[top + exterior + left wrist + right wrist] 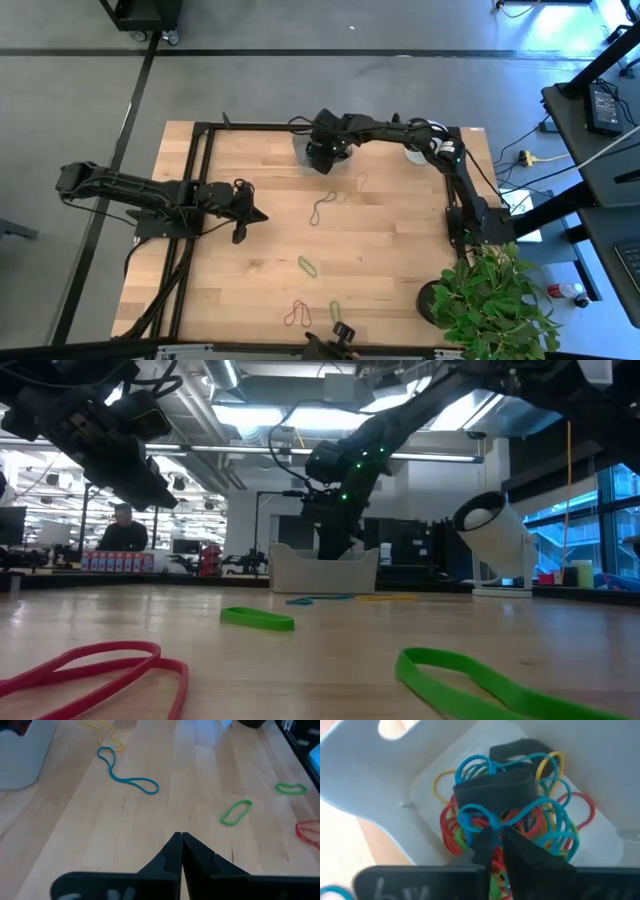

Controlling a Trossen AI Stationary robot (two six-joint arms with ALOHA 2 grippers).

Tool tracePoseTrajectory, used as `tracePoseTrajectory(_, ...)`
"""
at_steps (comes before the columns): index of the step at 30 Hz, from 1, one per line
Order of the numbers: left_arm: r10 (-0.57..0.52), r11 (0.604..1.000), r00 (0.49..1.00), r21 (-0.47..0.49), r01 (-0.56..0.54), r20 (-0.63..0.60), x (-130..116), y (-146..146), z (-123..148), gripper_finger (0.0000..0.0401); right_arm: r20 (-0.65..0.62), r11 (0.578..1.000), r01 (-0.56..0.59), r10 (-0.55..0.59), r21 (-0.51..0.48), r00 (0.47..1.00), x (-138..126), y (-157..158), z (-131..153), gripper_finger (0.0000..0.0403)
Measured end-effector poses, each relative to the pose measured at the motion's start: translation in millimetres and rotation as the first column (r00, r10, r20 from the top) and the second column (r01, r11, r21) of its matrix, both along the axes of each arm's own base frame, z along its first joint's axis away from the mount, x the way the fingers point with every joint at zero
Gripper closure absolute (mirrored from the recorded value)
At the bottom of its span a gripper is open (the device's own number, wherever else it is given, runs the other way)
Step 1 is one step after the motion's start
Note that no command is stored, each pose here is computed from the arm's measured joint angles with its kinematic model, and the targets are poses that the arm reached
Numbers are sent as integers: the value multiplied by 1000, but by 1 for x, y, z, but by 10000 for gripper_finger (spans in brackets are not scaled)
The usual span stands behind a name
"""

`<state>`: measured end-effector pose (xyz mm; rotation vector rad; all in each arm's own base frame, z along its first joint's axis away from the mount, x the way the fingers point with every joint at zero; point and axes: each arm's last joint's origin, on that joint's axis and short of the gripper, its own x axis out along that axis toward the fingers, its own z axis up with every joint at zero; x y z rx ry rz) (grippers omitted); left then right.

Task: Pick and place rubber bands into bin
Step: Put the bottom blue rubber band into the gray bin, then put the top green rubber band into the gray bin

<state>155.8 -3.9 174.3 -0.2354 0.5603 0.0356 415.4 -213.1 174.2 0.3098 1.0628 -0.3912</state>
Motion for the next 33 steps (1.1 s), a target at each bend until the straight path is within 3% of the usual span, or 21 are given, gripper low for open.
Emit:
tracePoseTrajectory(6, 20, 999, 1000, -32, -20, -1, 0, 0, 0, 398, 10, 998, 51, -51, 24, 999, 0, 0, 8, 285)
tracePoseTrajectory(12, 25, 999, 1000, -41, -26, -2, 0, 0, 0, 399, -72, 995, 97, -95, 28, 993, -3, 0, 48, 223)
tracePoseTrajectory(16, 31, 998, 1000, -50, -31, -3, 0, 0, 0, 398, -98, 990, 139, -140, -18, 985, -4, 2, 76, 214)
tracePoseTrajectory(21, 24, 998, 1000, -54, -24, -3, 0, 0, 0, 400, -143, 987, 158, -162, -40, 976, -3, 25, 88, 259)
tracePoseTrajectory(27, -13, 999, 1000, -33, 13, -5, 0, -4, 0, 399, -59, 990, 83, -90, -110, 994, -9, 82, 100, 388)
tracePoseTrajectory(33, -29, 999, 999, 30, 29, -20, 0, -11, 5, 399, 55, 995, 60, -56, -74, 997, -51, 136, 81, 395)
